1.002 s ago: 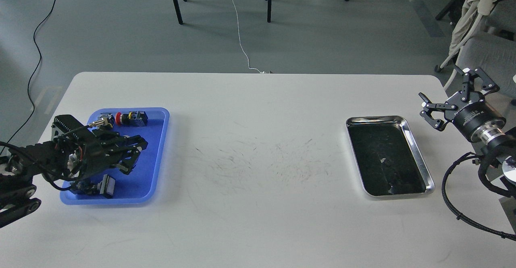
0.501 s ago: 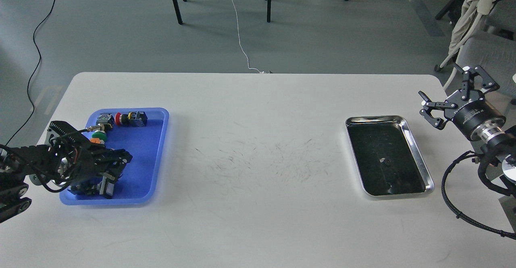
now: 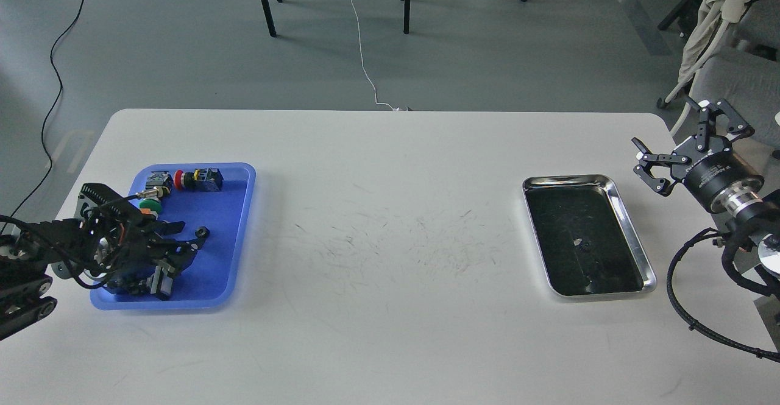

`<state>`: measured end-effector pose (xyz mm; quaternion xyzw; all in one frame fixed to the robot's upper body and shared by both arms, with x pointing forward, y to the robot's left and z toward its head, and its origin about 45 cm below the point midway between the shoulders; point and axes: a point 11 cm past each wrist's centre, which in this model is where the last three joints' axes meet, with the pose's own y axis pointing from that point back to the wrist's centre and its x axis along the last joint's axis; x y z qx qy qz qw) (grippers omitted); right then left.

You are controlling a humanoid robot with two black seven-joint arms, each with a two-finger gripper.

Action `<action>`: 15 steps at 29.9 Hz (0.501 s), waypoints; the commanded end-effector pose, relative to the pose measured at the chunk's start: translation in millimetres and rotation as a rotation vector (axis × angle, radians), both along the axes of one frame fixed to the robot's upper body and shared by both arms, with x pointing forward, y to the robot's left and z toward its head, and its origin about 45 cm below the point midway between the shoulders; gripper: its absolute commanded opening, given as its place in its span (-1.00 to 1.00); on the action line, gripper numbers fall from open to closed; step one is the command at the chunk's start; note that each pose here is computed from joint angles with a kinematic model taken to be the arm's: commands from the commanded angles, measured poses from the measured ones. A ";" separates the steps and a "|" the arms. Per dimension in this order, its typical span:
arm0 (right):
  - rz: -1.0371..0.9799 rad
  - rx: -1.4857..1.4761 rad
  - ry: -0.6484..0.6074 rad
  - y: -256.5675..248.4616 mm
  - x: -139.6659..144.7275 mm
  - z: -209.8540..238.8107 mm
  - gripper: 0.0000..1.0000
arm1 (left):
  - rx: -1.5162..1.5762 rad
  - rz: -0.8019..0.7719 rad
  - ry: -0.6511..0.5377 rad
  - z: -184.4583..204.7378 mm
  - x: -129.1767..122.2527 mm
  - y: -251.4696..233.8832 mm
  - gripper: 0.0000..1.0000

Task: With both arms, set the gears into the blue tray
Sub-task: 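Carry the black ring into the blue tray and lower it, then open the left gripper and raise it out of the blue tray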

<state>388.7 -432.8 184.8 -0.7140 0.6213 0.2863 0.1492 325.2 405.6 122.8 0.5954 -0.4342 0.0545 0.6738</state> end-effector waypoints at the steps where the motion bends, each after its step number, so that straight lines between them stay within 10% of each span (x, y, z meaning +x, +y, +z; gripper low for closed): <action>1: 0.000 -0.001 0.000 -0.5 -0.2 0.0 0.94 | -0.005 -0.001 -0.007 2.4 2.4 -0.9 0.42; 15: 0.005 0.002 -0.008 2.0 1.9 2.9 0.94 | -0.197 0.014 -0.169 83.3 56.0 -47.8 0.87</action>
